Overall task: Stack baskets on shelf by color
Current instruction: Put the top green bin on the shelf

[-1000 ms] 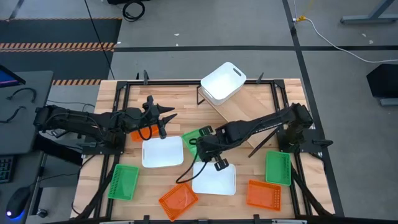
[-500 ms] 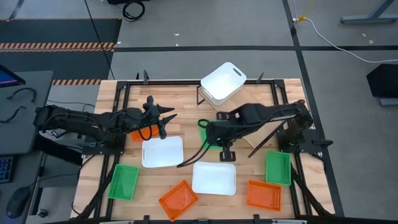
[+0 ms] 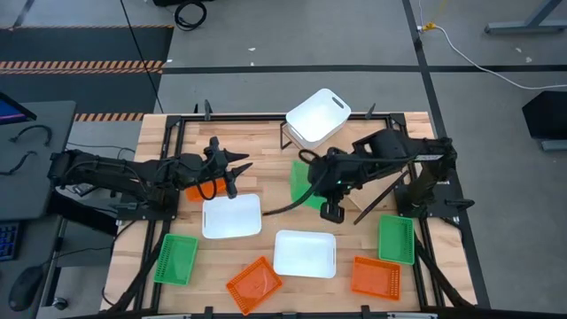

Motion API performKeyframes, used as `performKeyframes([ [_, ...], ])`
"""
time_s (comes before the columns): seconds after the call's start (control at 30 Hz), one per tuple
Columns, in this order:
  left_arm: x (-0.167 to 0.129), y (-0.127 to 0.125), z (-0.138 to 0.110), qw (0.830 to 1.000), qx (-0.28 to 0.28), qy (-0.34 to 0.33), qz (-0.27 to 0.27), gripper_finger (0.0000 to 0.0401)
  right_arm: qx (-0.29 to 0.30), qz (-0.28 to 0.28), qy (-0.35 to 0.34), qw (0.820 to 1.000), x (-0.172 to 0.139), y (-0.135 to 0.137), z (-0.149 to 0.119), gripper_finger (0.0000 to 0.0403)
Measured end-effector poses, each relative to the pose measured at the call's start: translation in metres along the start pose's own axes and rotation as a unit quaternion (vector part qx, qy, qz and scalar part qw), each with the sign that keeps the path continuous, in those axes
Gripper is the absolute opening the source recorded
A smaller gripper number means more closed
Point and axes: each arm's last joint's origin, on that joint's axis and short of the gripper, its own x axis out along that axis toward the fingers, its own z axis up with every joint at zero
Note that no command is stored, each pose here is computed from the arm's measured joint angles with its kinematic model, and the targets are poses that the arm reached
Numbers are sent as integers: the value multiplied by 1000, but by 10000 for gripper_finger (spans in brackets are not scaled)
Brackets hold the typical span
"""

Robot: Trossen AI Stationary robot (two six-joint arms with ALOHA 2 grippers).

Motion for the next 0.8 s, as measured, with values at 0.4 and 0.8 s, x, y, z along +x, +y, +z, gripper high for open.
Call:
performKeyframes([
  [0.4,-2,-5,0,1000,0,1,-13,133,61,-92,-19,994,11,-31,11,11],
  [0.8,-3,-7,-2,1000,4,7,-18,133,119,-36,44,991,28,-45,12,11],
])
